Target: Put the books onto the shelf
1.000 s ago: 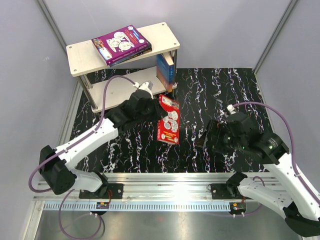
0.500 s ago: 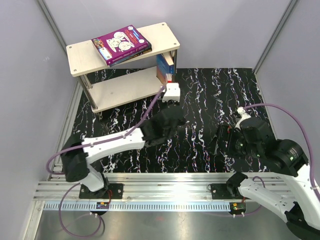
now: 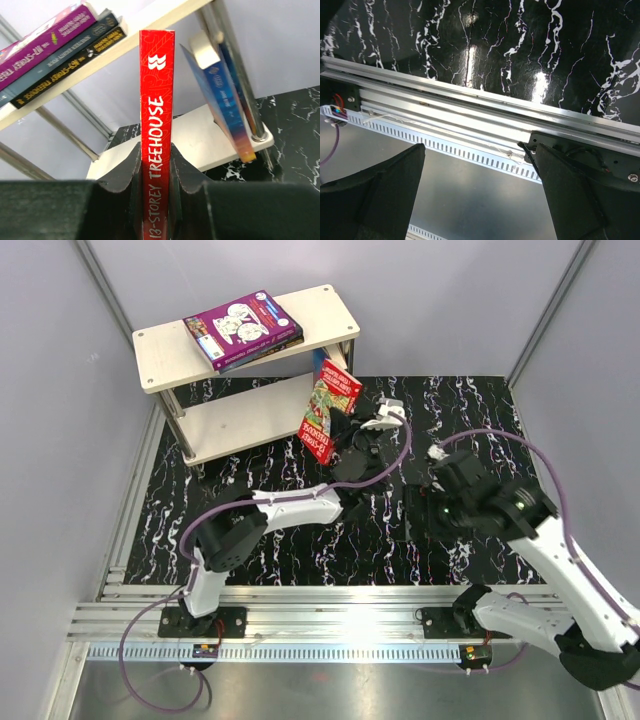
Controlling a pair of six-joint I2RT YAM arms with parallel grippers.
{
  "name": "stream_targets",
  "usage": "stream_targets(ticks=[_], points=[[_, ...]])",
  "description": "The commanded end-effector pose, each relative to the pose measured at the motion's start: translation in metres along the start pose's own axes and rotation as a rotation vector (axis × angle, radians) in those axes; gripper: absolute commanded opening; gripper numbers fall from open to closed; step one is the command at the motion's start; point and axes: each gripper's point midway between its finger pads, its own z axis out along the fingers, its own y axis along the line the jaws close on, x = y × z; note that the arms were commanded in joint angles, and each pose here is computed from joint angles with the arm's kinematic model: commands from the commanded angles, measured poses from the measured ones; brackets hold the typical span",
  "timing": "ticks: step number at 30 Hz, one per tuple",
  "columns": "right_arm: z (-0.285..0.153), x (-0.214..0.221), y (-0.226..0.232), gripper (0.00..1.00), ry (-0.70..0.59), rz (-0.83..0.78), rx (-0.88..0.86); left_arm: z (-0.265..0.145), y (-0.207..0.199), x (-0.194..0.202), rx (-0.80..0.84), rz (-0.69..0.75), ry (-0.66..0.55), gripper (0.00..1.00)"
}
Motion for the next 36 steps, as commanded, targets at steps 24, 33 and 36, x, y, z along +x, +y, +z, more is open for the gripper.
stream_targets(ticks=[24, 33, 36], points=[[0.027, -0.066, 0.021, 1.00, -0.084, -0.027, -0.173, 0.080, 0.090, 0.022, -0.051, -0.927, -0.323, 0.00], [0.050, -0.044, 0.009, 1.00, -0.009, 0.046, -0.173, 0.108, 0.061, 0.024, -0.065, -0.941, -0.401, 0.00], [0.056, -0.034, 0.008, 1.00, 0.012, 0.062, -0.188, 0.116, 0.045, 0.025, -0.049, -0.928, -0.416, 0.00]])
